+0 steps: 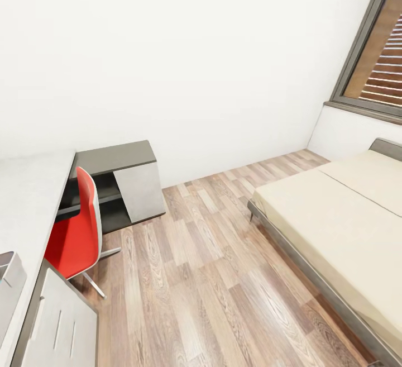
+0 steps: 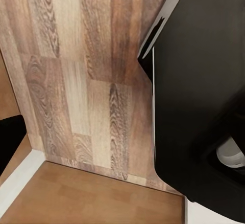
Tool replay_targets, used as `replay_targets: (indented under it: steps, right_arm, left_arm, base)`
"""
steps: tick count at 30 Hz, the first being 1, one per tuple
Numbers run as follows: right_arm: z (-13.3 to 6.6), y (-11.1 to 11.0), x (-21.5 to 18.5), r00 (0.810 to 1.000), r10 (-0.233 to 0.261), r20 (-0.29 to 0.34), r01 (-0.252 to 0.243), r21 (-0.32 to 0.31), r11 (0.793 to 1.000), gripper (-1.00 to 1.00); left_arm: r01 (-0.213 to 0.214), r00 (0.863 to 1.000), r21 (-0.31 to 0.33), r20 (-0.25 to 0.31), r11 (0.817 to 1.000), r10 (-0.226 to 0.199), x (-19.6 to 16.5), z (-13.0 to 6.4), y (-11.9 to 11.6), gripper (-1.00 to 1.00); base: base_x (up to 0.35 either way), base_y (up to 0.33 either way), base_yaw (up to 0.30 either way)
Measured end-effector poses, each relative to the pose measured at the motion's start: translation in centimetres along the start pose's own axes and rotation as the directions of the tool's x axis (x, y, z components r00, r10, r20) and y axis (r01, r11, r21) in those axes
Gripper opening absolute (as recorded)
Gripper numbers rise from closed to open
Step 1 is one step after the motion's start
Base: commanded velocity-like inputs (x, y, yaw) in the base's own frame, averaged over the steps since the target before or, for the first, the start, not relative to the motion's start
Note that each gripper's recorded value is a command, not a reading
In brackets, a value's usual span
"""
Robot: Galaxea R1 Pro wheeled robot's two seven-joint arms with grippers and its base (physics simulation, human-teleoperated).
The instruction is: Put all the toys in the child's room - the three board games (two on the bed and one on the table), the two jigsaw puzzles on the table, and the tennis ball on the table - inside the toy box on the table in the child's room.
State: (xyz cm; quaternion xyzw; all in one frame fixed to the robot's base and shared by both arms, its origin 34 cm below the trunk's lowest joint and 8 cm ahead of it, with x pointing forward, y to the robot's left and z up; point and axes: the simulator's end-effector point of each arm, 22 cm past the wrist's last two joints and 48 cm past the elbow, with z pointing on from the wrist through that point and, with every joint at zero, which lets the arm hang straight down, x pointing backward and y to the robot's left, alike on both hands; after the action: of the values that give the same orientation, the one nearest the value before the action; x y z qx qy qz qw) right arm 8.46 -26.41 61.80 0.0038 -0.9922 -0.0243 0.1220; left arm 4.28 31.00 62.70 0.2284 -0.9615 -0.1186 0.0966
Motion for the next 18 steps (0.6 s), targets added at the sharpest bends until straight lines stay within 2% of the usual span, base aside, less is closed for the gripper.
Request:
replay_targets:
  steps: [18]
  right_arm:
    - [-0.02,0.2,-0.33,1.0,0.004,0.006,-0.004,-0.004,1.0,1.0]
  left_arm:
    - [-0.001,1.0,0.0,0.0,1.0,0.001,0.01,0.0,-0.02,1.0]
  base:
    - [0.0,0.0,0.0]
